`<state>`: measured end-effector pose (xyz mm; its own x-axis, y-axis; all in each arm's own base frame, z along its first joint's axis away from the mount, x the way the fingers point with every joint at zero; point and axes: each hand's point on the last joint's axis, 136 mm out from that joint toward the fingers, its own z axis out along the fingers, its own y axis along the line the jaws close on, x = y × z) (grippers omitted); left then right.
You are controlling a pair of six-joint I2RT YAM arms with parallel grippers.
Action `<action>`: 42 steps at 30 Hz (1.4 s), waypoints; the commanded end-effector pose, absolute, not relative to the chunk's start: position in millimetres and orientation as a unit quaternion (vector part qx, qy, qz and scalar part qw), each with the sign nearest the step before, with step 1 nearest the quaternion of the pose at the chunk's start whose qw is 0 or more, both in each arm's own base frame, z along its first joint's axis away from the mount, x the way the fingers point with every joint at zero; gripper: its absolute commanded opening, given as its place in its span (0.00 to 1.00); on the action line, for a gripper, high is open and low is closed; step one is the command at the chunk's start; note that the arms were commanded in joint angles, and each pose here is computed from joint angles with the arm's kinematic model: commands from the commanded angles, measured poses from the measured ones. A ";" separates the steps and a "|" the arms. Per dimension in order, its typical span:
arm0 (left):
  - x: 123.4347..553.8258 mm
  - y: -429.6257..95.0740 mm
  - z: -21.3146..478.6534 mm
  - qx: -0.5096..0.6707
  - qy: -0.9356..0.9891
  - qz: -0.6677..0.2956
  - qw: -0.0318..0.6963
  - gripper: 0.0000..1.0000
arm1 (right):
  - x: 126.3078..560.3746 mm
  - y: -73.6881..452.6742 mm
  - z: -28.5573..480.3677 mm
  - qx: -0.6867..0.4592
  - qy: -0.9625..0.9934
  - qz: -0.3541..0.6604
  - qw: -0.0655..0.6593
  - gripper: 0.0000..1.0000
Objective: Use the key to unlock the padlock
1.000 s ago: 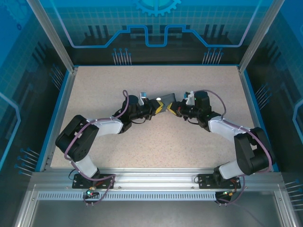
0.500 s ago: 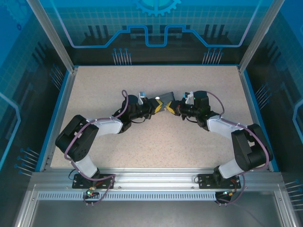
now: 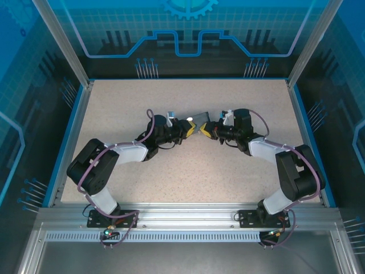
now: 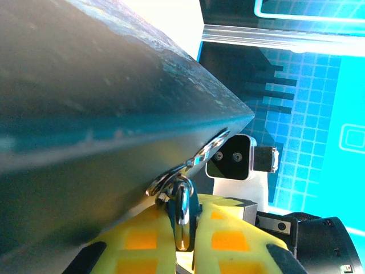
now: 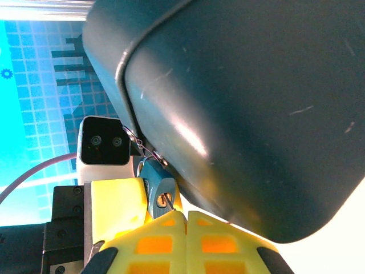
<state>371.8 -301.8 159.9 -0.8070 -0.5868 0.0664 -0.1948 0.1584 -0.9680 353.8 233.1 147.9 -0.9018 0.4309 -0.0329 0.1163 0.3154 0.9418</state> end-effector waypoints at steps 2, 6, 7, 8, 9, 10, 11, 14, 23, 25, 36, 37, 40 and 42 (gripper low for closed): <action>339.7 -332.0 217.1 -0.166 0.711 -0.668 0.144 0.00 | 359.5 229.8 140.5 0.165 0.806 0.550 0.147 0.00; 338.8 -331.6 212.5 -0.167 0.714 -0.665 0.141 0.00 | 362.2 225.0 147.6 0.149 0.807 0.549 0.161 0.00; 338.3 -331.3 210.5 -0.168 0.715 -0.664 0.140 0.00 | 363.3 224.1 149.3 0.145 0.808 0.547 0.165 0.00; 338.0 -331.6 210.2 -0.168 0.715 -0.664 0.140 0.00 | 363.6 223.7 149.9 0.141 0.809 0.546 0.166 0.00; 338.0 -331.0 209.9 -0.169 0.714 -0.665 0.140 0.00 | 364.7 223.0 152.0 0.139 0.807 0.549 0.167 0.00; 337.9 -331.1 210.3 -0.168 0.714 -0.665 0.140 0.00 | 365.2 223.1 153.0 0.137 0.806 0.551 0.167 0.00; 337.4 -331.5 210.1 -0.168 0.715 -0.665 0.139 0.00 | 365.8 223.7 154.4 0.135 0.805 0.552 0.167 0.00; 338.8 -330.4 209.8 -0.172 0.714 -0.664 0.142 0.00 | 364.9 227.7 159.3 0.119 0.803 0.559 0.168 0.00; 342.1 -323.6 207.6 -0.190 0.713 -0.656 0.158 0.00 | 353.4 217.1 146.3 0.137 0.812 0.546 0.156 0.00; 341.9 -323.0 208.7 -0.189 0.712 -0.656 0.161 0.00 | 351.8 215.7 141.7 0.149 0.811 0.546 0.148 0.00; 343.5 -320.7 209.2 -0.190 0.708 -0.657 0.174 0.00 | 338.7 222.0 128.5 0.217 0.801 0.551 0.088 0.00; 344.0 -320.4 209.1 -0.190 0.709 -0.656 0.175 0.00 | 336.7 222.6 127.9 0.223 0.800 0.550 0.085 0.00; 344.7 -319.5 206.2 -0.194 0.710 -0.653 0.176 0.00 | 330.2 224.4 128.2 0.243 0.796 0.549 0.076 0.00; 345.0 -319.6 205.3 -0.195 0.712 -0.652 0.176 0.00 | 327.5 226.2 131.0 0.250 0.795 0.548 0.074 0.00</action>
